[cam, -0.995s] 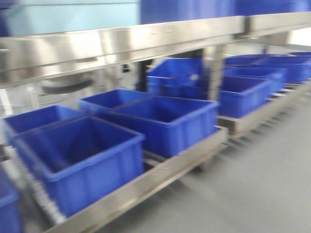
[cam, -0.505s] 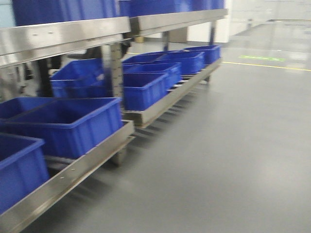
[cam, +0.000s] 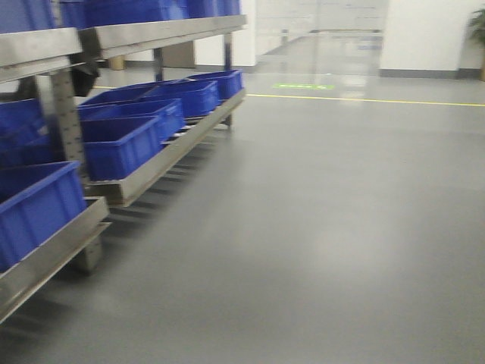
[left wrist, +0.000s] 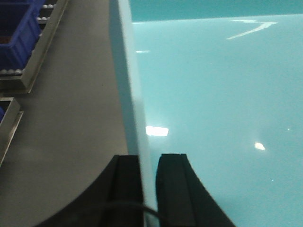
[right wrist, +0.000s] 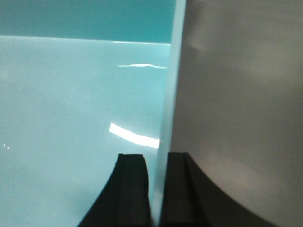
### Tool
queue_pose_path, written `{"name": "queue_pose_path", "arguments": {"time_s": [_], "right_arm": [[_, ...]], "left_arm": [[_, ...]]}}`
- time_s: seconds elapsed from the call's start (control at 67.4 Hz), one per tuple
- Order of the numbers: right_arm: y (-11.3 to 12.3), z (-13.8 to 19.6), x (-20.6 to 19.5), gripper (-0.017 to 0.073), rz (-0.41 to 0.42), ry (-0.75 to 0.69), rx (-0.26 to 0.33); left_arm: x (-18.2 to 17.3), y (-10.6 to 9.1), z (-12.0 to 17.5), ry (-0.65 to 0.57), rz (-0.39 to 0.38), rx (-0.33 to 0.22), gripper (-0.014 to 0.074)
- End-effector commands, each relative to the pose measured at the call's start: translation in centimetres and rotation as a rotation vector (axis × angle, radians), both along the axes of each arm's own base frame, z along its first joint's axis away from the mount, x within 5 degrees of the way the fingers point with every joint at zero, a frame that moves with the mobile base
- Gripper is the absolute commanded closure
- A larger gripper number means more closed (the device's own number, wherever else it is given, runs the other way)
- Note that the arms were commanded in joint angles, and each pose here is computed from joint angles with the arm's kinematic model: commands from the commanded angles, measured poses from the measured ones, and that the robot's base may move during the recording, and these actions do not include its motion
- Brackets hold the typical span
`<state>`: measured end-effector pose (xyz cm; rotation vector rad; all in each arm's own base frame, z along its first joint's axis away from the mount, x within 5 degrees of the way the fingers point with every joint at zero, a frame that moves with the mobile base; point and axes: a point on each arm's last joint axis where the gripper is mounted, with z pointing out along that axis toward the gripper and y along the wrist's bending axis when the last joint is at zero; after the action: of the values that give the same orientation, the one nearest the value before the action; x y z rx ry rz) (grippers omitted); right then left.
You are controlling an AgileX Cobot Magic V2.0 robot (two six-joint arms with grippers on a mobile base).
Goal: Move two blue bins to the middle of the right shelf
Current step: 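Drive the base away from the shelf holding the bin in both grippers, then drive across the floor toward another bin shelf, bin held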
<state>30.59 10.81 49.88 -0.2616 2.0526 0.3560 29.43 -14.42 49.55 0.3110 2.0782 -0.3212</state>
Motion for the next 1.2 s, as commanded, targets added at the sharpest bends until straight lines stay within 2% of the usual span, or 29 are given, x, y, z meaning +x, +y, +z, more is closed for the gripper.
{"name": "queue_pose_path", "arguments": {"time_s": [0.0,1.188], "right_arm": [[-0.23,0.96,-0.15,0.0711,-0.003,-0.069,0.012],[-0.23,0.96,-0.15,0.0711,-0.003,-0.069,0.012]], "left_arm": [[-0.93,-0.24,1.48,-0.058,-0.040,-0.064,0.0704],[-0.93,-0.24,1.48,-0.058,-0.040,-0.064,0.0704]]}}
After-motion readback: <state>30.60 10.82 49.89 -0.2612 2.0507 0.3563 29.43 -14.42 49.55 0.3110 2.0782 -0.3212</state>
